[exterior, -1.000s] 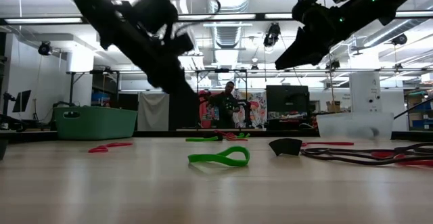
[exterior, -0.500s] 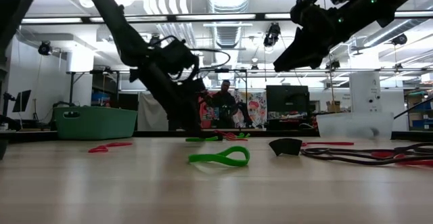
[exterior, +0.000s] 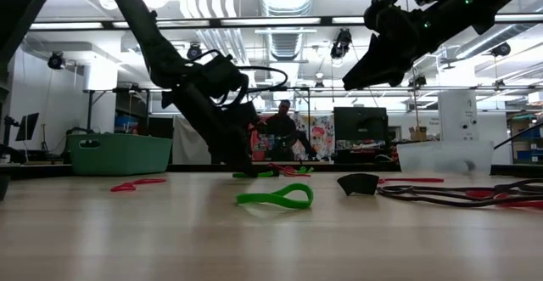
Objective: Sort rubber bands into baskets
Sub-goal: Put the green rubber band into the yellow bin
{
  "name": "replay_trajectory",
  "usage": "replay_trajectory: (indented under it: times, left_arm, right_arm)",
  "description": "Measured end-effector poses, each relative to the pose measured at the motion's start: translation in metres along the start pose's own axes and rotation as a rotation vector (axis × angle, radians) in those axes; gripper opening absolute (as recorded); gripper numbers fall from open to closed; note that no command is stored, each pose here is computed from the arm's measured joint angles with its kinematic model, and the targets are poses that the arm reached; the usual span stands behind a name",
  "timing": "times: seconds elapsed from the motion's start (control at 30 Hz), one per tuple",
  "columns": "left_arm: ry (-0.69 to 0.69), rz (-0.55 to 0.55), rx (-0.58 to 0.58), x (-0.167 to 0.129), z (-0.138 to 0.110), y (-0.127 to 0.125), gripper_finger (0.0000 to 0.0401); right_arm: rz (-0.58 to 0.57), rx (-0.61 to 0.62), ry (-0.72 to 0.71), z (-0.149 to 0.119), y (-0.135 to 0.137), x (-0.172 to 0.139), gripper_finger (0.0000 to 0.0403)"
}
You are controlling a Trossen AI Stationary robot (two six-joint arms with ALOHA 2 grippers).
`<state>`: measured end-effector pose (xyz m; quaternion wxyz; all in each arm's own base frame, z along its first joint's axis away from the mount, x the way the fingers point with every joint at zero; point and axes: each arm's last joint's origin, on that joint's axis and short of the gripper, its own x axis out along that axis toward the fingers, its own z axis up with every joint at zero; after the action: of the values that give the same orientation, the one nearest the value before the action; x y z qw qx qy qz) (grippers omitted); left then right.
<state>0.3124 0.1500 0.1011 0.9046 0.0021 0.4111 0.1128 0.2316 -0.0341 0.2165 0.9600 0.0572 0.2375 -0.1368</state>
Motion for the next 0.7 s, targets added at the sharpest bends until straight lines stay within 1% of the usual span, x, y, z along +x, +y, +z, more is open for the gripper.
replay_trajectory:
  times: [0.1, 0.13, 0.27, 0.37, 0.43, 0.53, 0.63, 0.7]
  left_arm:
    - [0.006, 0.007, -0.001, 0.000, -0.001, 0.001, 0.0028]
    - [0.003, 0.001, -0.004, -0.001, -0.001, 0.001, 0.0015]
    - [-0.003, -0.024, -0.014, -0.007, 0.004, -0.005, 0.0004]
    - [0.012, -0.052, -0.005, -0.017, 0.008, -0.015, 0.0001]
    - [-0.002, -0.074, 0.004, -0.027, 0.015, -0.023, 0.0000]
    - [-0.023, -0.108, 0.021, -0.045, 0.025, -0.040, 0.0000]
    - [-0.035, -0.159, 0.057, -0.062, 0.030, -0.063, 0.0000]
    - [-0.056, -0.173, 0.083, -0.075, 0.036, -0.078, 0.0000]
  right_arm:
    - [0.000, 0.001, 0.000, 0.000, 0.000, 0.000, 0.0125]
    - [0.000, 0.002, 0.000, 0.000, 0.000, 0.000, 0.0126]
    - [-0.001, 0.012, 0.003, -0.001, 0.000, 0.000, 0.0129]
    - [-0.001, 0.025, 0.008, -0.002, 0.000, 0.000, 0.0128]
    - [-0.002, 0.030, 0.010, -0.003, 0.000, 0.001, 0.0125]
    - [-0.003, 0.032, 0.015, -0.005, 0.000, 0.001, 0.0120]
    - [-0.011, 0.047, 0.014, -0.005, -0.001, 0.001, 0.0116]
    - [-0.021, 0.050, -0.009, -0.003, -0.001, 0.001, 0.0113]
